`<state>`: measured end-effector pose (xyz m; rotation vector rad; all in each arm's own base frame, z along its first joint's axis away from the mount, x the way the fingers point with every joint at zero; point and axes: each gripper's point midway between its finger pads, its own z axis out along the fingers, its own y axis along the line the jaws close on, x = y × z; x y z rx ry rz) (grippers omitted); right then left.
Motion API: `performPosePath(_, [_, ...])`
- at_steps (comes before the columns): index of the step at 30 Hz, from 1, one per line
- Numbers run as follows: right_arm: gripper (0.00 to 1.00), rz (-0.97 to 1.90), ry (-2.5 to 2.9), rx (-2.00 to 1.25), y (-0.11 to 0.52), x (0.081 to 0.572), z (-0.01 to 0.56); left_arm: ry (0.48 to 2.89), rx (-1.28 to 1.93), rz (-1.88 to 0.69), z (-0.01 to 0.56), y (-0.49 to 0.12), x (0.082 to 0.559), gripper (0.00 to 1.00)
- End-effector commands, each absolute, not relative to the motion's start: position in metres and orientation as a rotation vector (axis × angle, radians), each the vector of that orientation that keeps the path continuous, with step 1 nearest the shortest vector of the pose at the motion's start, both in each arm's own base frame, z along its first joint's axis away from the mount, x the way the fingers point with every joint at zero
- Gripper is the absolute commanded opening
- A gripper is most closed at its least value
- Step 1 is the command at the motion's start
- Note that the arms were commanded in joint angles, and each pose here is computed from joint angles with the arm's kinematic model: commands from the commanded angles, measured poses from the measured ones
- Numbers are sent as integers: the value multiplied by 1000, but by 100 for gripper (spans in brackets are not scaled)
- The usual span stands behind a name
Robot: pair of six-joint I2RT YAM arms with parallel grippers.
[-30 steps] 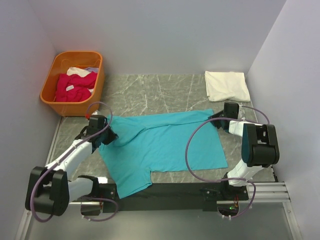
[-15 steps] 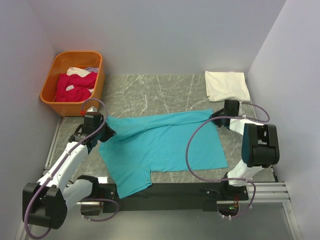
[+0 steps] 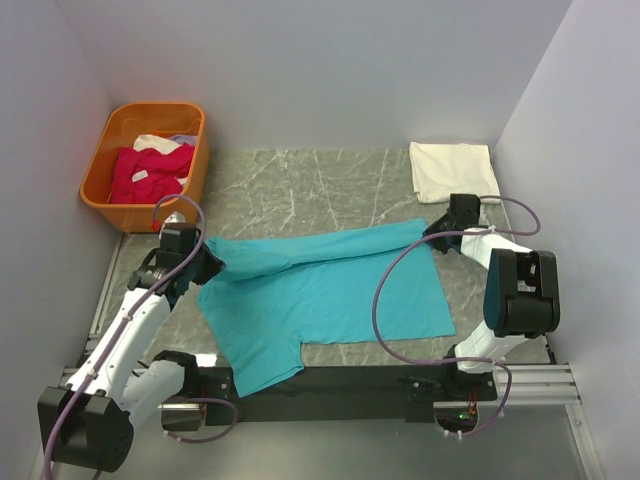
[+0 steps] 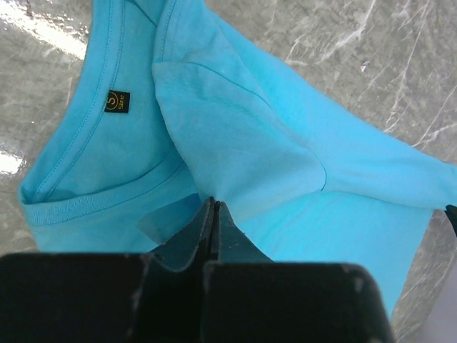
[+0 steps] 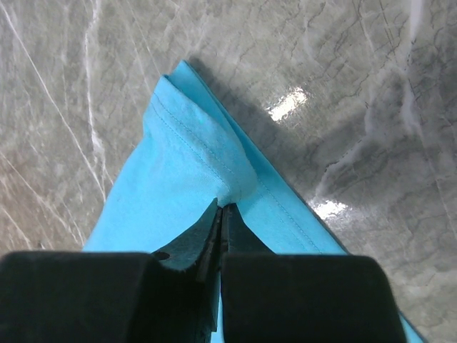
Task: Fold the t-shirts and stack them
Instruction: Fold the tshirt
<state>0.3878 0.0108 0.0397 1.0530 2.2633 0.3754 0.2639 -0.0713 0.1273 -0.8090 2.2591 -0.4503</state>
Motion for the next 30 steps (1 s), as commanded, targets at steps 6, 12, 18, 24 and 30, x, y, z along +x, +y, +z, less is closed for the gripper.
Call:
performPosePath(6, [1,364,2283,990,8,391,47,2222,-817,-417,143,-63,269,1])
performPosePath(12, [15,331,2365,1001,9,377,25,2263,-838,-400,115,-62,261,1])
performPosePath(18, [37,288,2348,967,4,369,40,2302,-857,-384,93,-62,254,6])
performPosePath(24, [45,226,2222,930,-11,376,78,2246,-849,-340,103,-52,258,7])
performPosePath(30, [48,297,2241,1005,-2,373,57,2250,-836,-360,105,-56,262,5])
